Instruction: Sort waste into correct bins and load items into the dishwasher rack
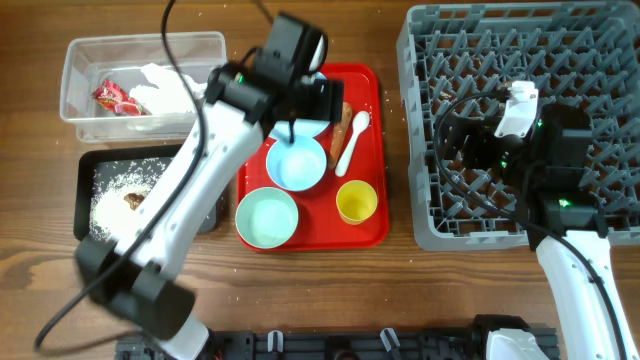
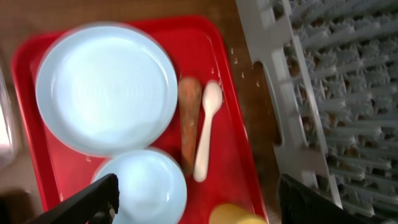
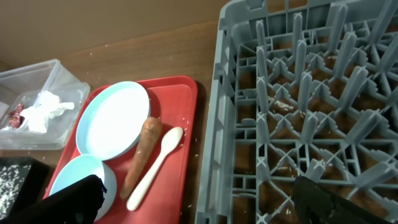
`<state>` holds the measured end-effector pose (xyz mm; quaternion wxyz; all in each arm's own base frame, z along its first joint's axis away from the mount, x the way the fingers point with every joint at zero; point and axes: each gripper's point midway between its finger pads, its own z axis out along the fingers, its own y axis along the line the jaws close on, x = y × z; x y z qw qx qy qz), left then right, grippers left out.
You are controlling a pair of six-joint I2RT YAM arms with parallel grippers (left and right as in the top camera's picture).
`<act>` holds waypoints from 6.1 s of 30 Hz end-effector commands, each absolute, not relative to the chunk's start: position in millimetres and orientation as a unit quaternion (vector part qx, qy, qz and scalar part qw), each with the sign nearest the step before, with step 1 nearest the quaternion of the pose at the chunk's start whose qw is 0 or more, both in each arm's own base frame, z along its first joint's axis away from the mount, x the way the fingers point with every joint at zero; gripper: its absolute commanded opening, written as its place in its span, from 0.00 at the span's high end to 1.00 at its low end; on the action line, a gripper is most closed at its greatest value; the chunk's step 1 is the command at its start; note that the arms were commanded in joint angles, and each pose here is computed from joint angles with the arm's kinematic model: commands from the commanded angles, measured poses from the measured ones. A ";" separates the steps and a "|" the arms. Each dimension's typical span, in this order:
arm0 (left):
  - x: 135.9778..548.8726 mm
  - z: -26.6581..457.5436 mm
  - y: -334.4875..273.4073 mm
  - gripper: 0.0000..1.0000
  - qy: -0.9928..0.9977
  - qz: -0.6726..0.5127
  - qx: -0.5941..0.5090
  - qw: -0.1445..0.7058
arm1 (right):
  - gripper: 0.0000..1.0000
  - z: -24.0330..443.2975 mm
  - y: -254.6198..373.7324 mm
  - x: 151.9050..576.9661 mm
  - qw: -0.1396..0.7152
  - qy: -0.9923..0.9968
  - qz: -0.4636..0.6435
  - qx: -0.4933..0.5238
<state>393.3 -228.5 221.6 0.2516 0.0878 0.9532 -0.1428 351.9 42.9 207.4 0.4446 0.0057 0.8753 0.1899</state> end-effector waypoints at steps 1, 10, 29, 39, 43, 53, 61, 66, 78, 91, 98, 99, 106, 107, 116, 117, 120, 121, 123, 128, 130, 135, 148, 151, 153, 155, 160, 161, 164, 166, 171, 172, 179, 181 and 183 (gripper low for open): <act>439.6 174.7 -247.2 0.23 0.960 -0.108 0.123 0.229 | 0.00 213.5 43.5 353.0 0.447 0.874 0.189 0.007; 441.2 70.8 -268.8 0.47 0.978 -0.057 0.127 0.155 | 0.01 210.2 40.6 351.9 0.442 0.878 0.182 0.013; 420.5 14.3 -284.1 0.64 0.989 -0.023 0.094 0.112 | 0.01 210.2 40.5 352.0 0.442 0.878 0.181 0.013; 424.3 -14.3 -279.3 0.66 0.991 -0.015 0.085 0.099 | 0.01 210.2 40.6 351.9 0.442 0.878 0.182 0.013; 428.7 -11.2 -282.4 0.92 0.990 -0.021 0.085 0.109 | 0.01 210.2 40.6 351.9 0.442 0.878 0.182 0.013; 448.7 148.9 -269.1 0.96 0.967 -0.087 0.056 0.234 | 0.01 210.0 40.6 351.9 0.442 0.879 0.182 0.013; 414.4 187.1 -42.3 0.96 0.951 -0.001 -0.281 0.130 | 0.01 210.6 40.5 352.3 0.443 0.878 0.181 0.013; 384.4 181.7 78.6 0.96 0.881 0.035 -0.465 0.084 | 0.00 210.6 40.4 352.4 0.443 0.878 0.181 0.013; 310.6 51.9 125.7 0.95 0.767 0.139 -0.626 0.009 | 0.01 194.3 36.7 357.5 0.424 0.889 0.173 0.023; 345.6 98.9 111.0 0.40 0.880 0.051 -0.470 0.050 | 0.01 193.4 37.0 359.6 0.425 0.888 0.174 0.022; 374.1 203.1 34.4 0.25 0.951 -0.049 -0.280 0.119 | 0.17 215.3 45.7 369.3 0.451 0.872 0.190 0.025; 378.2 209.6 20.5 0.25 0.957 -0.052 -0.256 0.128 | 0.17 225.4 50.9 370.9 0.456 0.869 0.191 0.017; 411.0 240.3 -48.3 0.24 0.965 -0.087 -0.132 0.207 | 0.16 302.4 61.3 385.6 0.518 0.845 0.132 0.027; 412.2 241.6 -58.7 0.24 0.967 -0.090 -0.112 0.212 | 0.16 305.9 64.9 388.6 0.522 0.843 0.128 0.025; 434.7 249.5 -123.6 0.22 0.957 -0.107 -0.016 0.270 | 0.16 287.9 86.5 407.5 0.499 0.848 0.179 0.021; 436.8 246.9 -130.2 0.22 0.957 -0.109 -0.010 0.270 | 0.16 289.0 86.8 408.0 0.501 0.846 0.179 0.020; 442.8 229.1 -153.1 0.22 0.959 -0.112 0.011 0.259 | 0.16 288.6 86.7 407.8 0.501 0.847 0.179 0.020; 443.0 224.1 -158.5 0.22 0.960 -0.111 0.016 0.255 | 0.15 287.7 86.7 407.3 0.499 0.848 0.179 0.021; 442.7 220.6 -162.6 0.22 0.961 -0.109 0.020 0.252 | 0.15 285.3 86.4 406.2 0.494 0.851 0.178 0.021; 435.1 215.8 -162.6 0.22 0.966 -0.105 0.022 0.235 | 0.16 280.5 86.1 403.7 0.485 0.856 0.177 0.022; 434.5 215.5 -162.4 0.21 0.966 -0.105 0.022 0.234 | 0.16 280.1 86.1 403.4 0.484 0.857 0.176 0.022; 434.5 215.4 -162.3 0.21 0.966 -0.104 0.022 0.234 | 0.15 277.8 86.0 403.0 0.480 0.859 0.176 0.023; 447.3 211.2 -90.3 0.18 0.964 -0.071 -0.120 0.228 | 0.23 172.8 238.3 412.0 0.359 0.894 0.259 -0.063; 452.4 210.2 -43.1 0.13 0.953 -0.063 -0.193 0.226 | 0.25 138.2 263.5 392.5 0.328 0.908 0.225 -0.132; 453.4 209.8 -14.2 0.04 0.947 -0.055 -0.223 0.226 | 0.25 108.0 268.5 385.2 0.305 0.915 0.191 -0.181; 453.6 209.8 12.0 0.02 0.940 -0.049 -0.251 0.227 | 0.25 86.6 266.3 381.8 0.284 0.921 0.172 -0.204; 450.7 208.8 42.9 0.00 0.931 -0.040 -0.282 0.227 | 0.25 50.1 262.6 378.7 0.253 0.924 0.144 -0.246; 450.7 208.6 42.9 0.00 0.931 -0.040 -0.282 0.226 | 0.27 40.1 261.9 377.4 0.244 0.927 0.141 -0.249; 450.9 208.0 43.1 0.00 0.932 -0.040 -0.282 0.226 | 0.37 22.0 262.6 371.5 0.220 0.929 0.142 -0.260; 451.0 207.2 43.7 0.00 0.932 -0.038 -0.283 0.225 | 0.48 23.3 263.7 373.3 0.225 0.928 0.143 -0.260; 451.3 205.8 45.1 0.00 0.932 -0.034 -0.284 0.225 | 0.77 27.3 262.7 378.1 0.234 0.928 0.136 -0.258; 451.4 205.8 45.1 0.00 0.932 -0.034 -0.283 0.225 | 0.88 32.0 263.3 380.3 0.237 0.927 0.135 -0.258; 451.5 205.8 44.8 0.00 0.932 -0.034 -0.283 0.225 | 0.96 158.0 240.1 412.0 0.338 0.913 0.060 -0.221; 451.4 205.8 44.8 0.00 0.932 -0.034 -0.283 0.225 | 0.96 202.7 190.8 427.1 0.406 0.898 -0.061 -0.157; 451.4 205.8 44.9 0.00 0.932 -0.034 -0.284 0.225 | 0.96 250.9 120.5 437.0 0.466 0.852 -0.235 -0.048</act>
